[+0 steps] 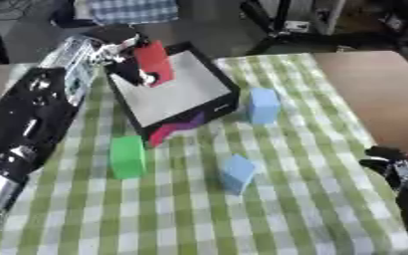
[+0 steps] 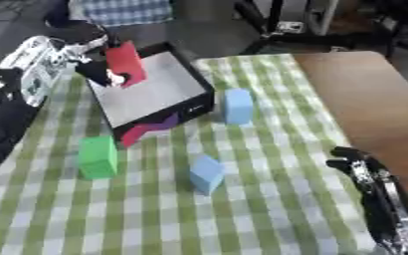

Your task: Pick up objects on the table and place them in the box.

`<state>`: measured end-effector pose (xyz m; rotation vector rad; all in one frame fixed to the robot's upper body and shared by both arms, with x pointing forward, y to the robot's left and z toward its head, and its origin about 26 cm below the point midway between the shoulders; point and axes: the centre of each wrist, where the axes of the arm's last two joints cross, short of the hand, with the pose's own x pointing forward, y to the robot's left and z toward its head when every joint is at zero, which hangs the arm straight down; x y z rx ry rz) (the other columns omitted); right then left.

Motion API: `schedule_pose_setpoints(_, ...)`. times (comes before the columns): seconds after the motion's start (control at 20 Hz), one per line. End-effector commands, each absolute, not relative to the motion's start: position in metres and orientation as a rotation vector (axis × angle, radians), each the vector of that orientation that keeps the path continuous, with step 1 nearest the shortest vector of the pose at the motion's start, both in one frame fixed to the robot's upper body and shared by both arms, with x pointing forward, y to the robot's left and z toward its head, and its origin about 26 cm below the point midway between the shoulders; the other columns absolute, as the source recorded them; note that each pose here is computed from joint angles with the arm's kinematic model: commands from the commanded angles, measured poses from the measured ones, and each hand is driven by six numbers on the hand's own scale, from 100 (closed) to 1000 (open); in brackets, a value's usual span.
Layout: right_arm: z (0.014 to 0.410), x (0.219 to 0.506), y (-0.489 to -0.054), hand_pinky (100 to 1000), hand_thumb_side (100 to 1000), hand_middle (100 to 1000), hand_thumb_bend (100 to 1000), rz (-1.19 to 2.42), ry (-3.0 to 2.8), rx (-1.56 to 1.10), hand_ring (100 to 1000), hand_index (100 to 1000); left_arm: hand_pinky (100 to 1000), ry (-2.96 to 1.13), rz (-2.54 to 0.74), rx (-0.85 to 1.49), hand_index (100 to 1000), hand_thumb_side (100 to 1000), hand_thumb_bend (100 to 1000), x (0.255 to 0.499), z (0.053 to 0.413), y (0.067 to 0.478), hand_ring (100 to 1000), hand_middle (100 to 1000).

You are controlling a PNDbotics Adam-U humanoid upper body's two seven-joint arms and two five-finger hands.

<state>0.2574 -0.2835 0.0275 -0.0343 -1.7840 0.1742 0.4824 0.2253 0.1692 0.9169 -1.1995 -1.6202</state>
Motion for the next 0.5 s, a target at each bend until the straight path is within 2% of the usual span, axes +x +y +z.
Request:
schedule_pose_setpoints(0.05,0.0336,0.2602,-0.285,884,773,703,100,0.188,-1.804,-0.031,713,737,759,-1.174,-1.638,0.939,724,482,239,0.4846,0.1715,0.2241,679,671)
schedule_pose_setpoints(0.15,0.0334,0.26,-0.2852,884,774,703,100,0.187,-1.803,-0.031,713,737,766,-1.15,-1.648,0.935,835,536,323,0.4847,0.1677,0.2252,693,703)
schedule_pose_setpoints(0.2,0.0333,0.26,-0.2854,884,774,703,100,0.187,-1.803,-0.032,713,737,767,-1.141,-1.651,0.934,846,545,338,0.4847,0.1668,0.226,694,706)
schedule_pose_setpoints(0.25,0.0334,0.26,-0.2854,884,774,703,100,0.186,-1.803,-0.032,713,737,768,-1.137,-1.651,0.937,926,641,484,0.4846,0.1667,0.2272,696,718)
schedule_pose_setpoints(0.3,0.0336,0.2601,-0.2854,884,773,703,100,0.186,-1.804,-0.032,713,737,769,-1.136,-1.648,0.942,954,678,533,0.4845,0.1666,0.2284,699,726)
schedule_pose_setpoints(0.5,0.0337,0.2602,-0.2851,884,773,703,100,0.187,-1.805,-0.032,713,737,770,-1.154,-1.646,0.951,993,733,597,0.483,0.1705,0.2325,696,728)
